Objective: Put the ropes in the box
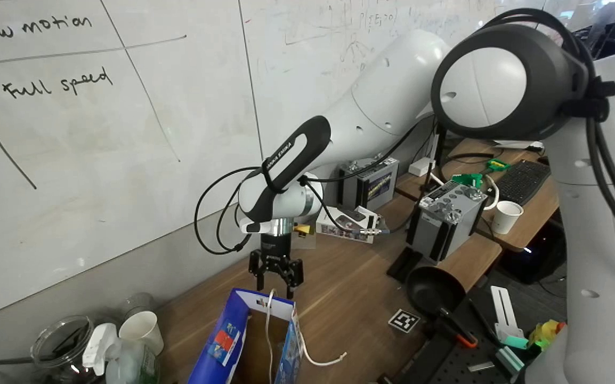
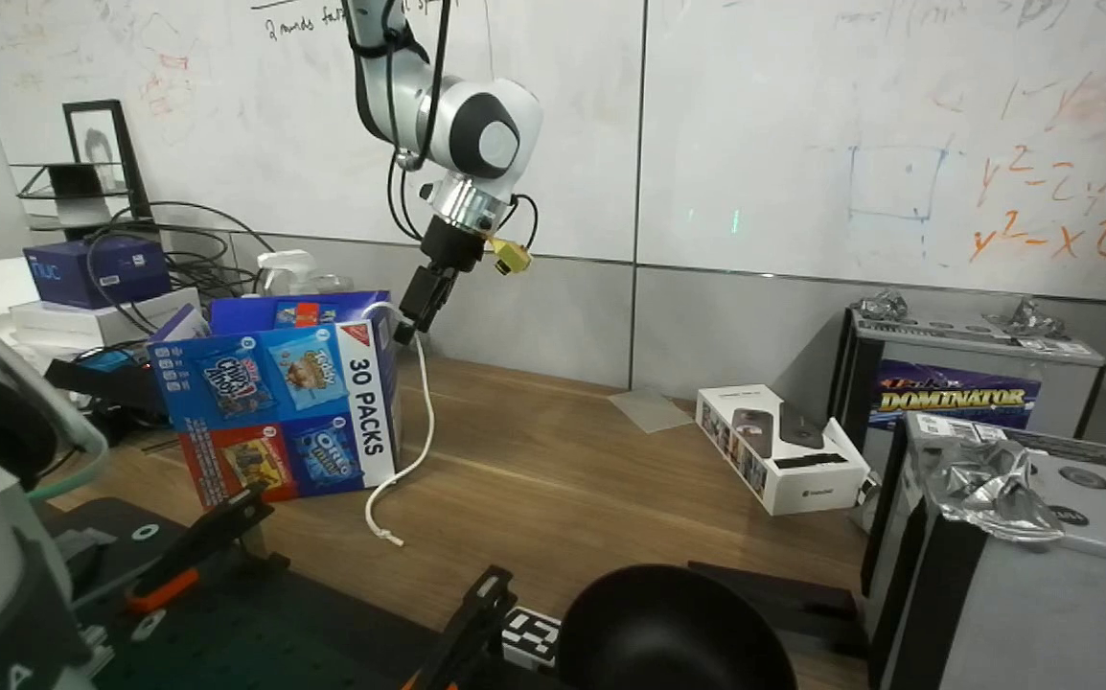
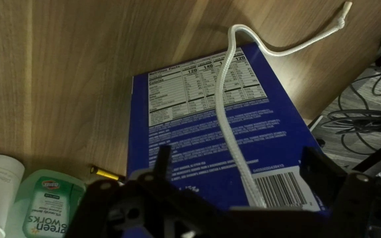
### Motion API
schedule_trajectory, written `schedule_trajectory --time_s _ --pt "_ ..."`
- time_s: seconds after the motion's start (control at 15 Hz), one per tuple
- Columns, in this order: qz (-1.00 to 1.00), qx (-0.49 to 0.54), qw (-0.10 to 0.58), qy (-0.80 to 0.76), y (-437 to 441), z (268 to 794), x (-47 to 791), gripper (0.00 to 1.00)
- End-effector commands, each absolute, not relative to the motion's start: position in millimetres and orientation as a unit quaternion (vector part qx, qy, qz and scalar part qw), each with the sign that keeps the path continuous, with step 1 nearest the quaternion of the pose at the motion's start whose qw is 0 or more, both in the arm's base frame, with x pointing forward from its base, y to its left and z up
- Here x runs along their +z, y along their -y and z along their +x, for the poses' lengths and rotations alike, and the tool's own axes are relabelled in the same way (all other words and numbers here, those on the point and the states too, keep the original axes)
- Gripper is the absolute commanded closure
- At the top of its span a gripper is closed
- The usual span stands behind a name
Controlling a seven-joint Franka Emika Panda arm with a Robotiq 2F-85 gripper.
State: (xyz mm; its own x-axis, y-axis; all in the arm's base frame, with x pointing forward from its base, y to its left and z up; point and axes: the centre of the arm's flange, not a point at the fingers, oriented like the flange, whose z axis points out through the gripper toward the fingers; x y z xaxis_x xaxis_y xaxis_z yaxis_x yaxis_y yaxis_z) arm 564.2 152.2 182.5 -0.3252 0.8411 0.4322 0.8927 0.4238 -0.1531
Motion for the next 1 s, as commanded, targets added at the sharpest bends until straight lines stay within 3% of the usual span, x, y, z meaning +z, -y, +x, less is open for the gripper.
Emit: schedule_trajectory --time_s 0.0,0.73,0.8,0.87,0.93 --pt "-0.515 -0.068 0.251 0.817 -148.0 569.9 189.3 0.00" --pt "-0.500 -0.095 0.290 0.811 -139.5 569.1 188.1 0.00" --pt "-0.499 -0.096 0.291 0.811 -139.7 569.1 187.5 0.07" --pt "-0.498 -0.097 0.292 0.811 -140.1 569.1 186.9 0.27" --pt "-0.497 -0.097 0.294 0.811 -140.2 569.0 186.8 0.34"
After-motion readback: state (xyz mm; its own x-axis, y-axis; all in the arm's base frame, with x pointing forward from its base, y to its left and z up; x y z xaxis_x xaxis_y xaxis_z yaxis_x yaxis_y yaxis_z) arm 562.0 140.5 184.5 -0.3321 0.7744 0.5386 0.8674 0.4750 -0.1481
